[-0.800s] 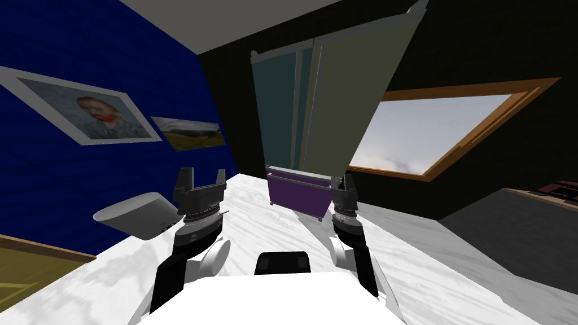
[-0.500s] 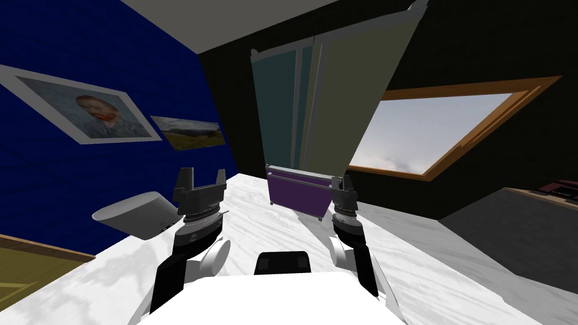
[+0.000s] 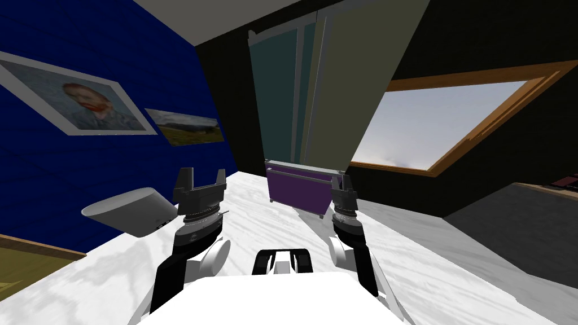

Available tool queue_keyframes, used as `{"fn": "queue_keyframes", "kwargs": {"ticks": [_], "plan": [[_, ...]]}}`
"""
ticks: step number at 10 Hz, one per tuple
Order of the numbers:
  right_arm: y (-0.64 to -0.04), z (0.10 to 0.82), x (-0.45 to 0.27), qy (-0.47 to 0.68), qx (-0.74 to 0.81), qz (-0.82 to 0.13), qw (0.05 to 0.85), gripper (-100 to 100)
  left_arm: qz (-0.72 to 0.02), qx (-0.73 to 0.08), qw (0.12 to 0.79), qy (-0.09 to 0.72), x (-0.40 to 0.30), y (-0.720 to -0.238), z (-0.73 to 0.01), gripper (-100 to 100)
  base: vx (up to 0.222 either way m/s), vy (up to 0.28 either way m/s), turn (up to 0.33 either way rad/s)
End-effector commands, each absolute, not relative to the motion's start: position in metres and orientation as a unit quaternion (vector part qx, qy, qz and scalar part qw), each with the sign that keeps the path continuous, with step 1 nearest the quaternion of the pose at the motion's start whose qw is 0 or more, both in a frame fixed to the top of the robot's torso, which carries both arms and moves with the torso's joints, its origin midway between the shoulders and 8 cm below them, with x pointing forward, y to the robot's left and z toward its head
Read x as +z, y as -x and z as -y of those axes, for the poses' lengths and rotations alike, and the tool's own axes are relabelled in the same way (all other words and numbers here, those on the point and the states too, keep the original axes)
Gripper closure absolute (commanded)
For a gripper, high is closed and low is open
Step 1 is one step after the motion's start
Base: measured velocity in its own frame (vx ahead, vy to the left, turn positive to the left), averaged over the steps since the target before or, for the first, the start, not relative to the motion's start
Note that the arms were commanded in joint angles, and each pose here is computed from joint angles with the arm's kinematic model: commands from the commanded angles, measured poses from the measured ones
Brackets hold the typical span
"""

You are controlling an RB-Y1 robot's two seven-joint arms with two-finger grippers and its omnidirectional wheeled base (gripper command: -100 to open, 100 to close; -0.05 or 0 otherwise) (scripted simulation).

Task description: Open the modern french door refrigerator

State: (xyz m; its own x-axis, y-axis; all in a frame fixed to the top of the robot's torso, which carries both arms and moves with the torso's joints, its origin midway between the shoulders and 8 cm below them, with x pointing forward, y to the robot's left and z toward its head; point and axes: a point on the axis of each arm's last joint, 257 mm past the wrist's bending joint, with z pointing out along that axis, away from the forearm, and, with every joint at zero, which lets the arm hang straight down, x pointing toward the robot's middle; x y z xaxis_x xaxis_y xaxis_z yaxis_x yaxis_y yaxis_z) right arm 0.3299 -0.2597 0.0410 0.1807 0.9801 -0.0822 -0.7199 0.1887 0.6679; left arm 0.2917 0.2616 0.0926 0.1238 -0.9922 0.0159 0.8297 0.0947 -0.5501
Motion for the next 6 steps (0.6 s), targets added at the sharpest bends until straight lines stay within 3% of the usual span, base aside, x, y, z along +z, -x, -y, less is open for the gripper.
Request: {"fn": "queue_keyframes", "kwargs": {"ticks": [1, 2, 6], "plan": [[-0.330, 0.260, 0.041, -0.251, 0.585, -0.259, 0.726, 0, -0.184, -0.636, 0.717, 0.220, 0.093, -0.292, -0.262, 0, 0.000, 0.000, 0.000], [-0.346, 0.253, 0.020, -0.250, 0.565, -0.311, 0.722, -100, -0.184, -0.636, 0.717, 0.220, 0.093, -0.292, -0.262, 0, 0.033, 0.053, 0.072], [-0.367, 0.250, -0.014, -0.256, 0.529, -0.378, 0.715, -100, -0.184, -0.636, 0.716, 0.221, 0.092, -0.292, -0.262, 0, 0.039, 0.074, 0.057]]}}
